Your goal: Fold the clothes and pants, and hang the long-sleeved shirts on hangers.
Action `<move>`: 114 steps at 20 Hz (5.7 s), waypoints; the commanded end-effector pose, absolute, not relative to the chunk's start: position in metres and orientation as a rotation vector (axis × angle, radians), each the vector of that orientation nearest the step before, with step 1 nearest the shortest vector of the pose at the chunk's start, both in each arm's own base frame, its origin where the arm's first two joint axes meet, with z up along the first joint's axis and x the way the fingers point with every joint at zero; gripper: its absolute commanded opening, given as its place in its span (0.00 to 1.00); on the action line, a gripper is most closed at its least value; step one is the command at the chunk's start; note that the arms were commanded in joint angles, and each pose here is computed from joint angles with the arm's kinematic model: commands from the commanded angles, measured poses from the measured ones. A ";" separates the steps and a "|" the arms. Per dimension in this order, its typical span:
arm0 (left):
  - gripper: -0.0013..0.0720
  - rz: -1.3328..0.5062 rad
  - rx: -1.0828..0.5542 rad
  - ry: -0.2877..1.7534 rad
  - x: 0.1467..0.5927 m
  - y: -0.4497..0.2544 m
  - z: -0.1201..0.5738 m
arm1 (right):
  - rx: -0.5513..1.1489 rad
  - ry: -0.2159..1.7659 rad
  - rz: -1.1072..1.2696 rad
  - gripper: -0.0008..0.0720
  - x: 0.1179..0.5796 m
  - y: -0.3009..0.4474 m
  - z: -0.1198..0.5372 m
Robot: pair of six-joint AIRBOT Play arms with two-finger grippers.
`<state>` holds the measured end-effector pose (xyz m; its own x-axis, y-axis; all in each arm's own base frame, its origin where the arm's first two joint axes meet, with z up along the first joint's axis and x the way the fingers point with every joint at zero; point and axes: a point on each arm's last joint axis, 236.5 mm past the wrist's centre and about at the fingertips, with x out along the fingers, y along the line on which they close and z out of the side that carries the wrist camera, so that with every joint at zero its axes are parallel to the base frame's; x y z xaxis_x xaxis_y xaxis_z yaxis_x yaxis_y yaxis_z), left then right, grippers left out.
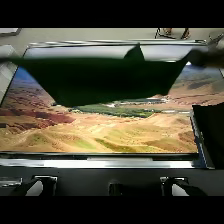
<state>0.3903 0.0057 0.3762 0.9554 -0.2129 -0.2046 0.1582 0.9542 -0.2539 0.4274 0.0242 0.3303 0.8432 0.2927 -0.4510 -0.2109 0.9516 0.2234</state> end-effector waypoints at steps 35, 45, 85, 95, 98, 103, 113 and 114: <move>0.05 -0.185 -0.667 0.984 0.551 0.000 0.010 | 0.706 0.828 -0.026 0.08 0.595 0.016 0.016; 0.05 -0.342 -0.648 1.178 0.522 -0.030 0.006 | 0.682 1.084 0.011 0.08 0.537 0.004 0.020; 0.51 -0.263 -0.777 1.754 0.200 -0.045 -0.114 | 0.639 1.880 -0.093 0.79 0.214 -0.024 -0.057; 0.05 -0.246 -0.759 1.746 0.204 -0.049 -0.116 | 0.723 1.975 0.018 0.86 0.152 0.021 -0.096; 0.05 -0.251 -0.755 1.740 0.204 -0.049 -0.113 | 0.835 1.900 0.074 0.86 0.159 0.046 -0.107; 0.05 -0.256 -0.745 1.724 0.206 -0.049 -0.107 | 0.965 1.829 0.108 0.08 0.176 0.066 -0.102; 0.05 -0.269 -0.761 1.403 0.350 -0.024 -0.023 | 0.810 1.393 0.100 0.08 0.357 -0.002 0.010; 0.05 -0.276 -0.763 1.394 0.367 -0.024 -0.020 | 0.798 1.375 0.104 0.08 0.376 -0.003 0.010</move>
<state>0.3168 -0.0299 -0.0409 0.1145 -0.5970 -0.7940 -0.2611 0.7531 -0.6039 0.3218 0.0111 -0.0126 0.1328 0.5443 -0.8283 0.3976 0.7363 0.5476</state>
